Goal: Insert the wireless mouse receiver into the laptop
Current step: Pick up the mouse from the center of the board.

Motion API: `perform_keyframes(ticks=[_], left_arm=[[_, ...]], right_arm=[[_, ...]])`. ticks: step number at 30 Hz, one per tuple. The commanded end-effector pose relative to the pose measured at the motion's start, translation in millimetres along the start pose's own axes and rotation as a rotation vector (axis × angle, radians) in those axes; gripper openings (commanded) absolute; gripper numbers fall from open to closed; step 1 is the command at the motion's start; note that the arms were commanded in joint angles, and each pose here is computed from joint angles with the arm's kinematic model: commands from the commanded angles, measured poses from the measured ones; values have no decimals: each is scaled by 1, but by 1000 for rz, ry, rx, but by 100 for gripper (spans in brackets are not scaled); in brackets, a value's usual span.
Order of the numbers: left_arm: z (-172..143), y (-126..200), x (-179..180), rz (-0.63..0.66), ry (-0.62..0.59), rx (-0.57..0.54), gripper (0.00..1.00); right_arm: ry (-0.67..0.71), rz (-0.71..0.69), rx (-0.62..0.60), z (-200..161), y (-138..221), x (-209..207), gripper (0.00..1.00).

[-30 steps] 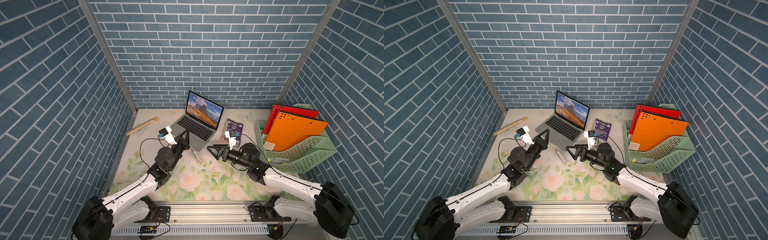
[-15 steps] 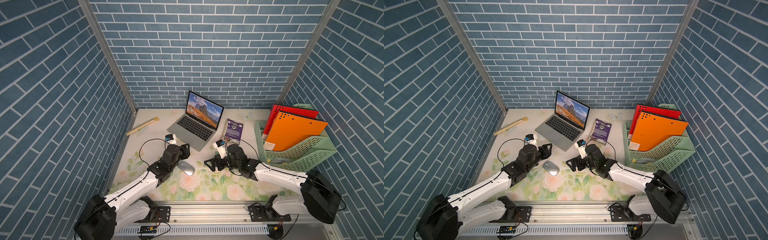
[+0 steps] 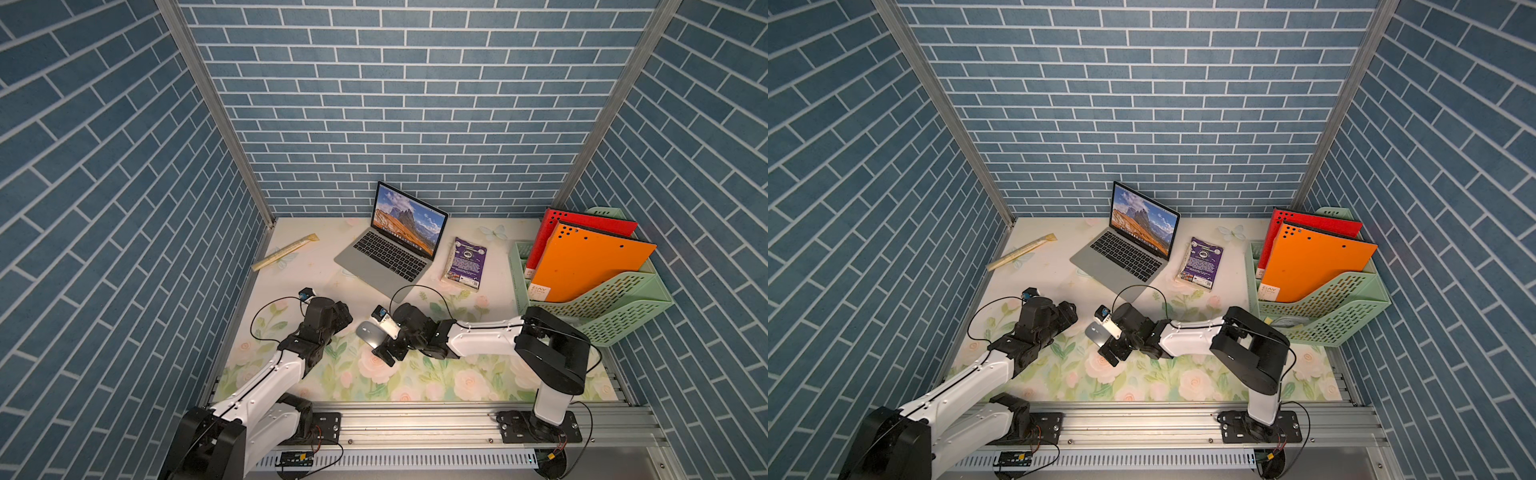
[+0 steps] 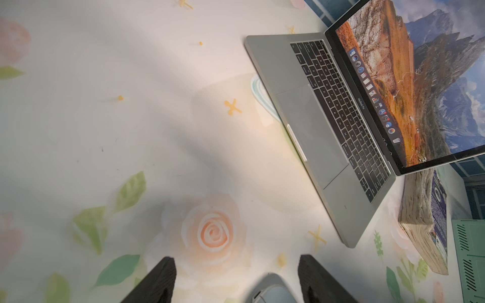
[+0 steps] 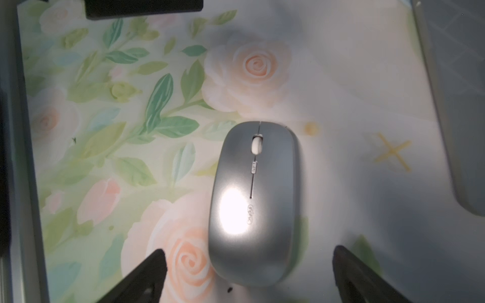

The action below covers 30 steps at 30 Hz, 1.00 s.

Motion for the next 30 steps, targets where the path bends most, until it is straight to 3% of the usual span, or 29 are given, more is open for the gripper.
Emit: perform_keyframes(ticks=[1,4,6,9,13,18,24,30], left_arm=[[-2,3,6,-9,12,4,80],[-1,6,8,-30,10,-19,82],[0,8,3,-78,-16,-34,85],[11,17,-14,-167,-78,-87,90],[42,44,-56,-307,-229,-203,93],[60,95,-123,-572,-570,-292,95],[0,142,-151,-880,-1236,-304,100],[-34,156,-156,-1020,-1420,-301,100]], right_arm=[[47,-106,-6,5,-16,-15,99],[56,-97,-2,7,-30,-14,96],[59,-82,3,9,-39,-12,88],[27,-90,-8,15,-38,-20,65],[-138,-61,-44,29,2,-54,44],[-372,223,-68,43,77,-75,39],[-509,546,-50,41,156,-61,39],[-503,739,27,27,183,-23,39]])
Point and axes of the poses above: each gripper's point midway between its finger pads, its own y axis back along the fingers, its own x axis along the line the jaws close on, z = x × y, the point moved 2 cm from there along y, back along the fingers, and after that the axes turned 4 degrees about y, right-handed, at the moved point
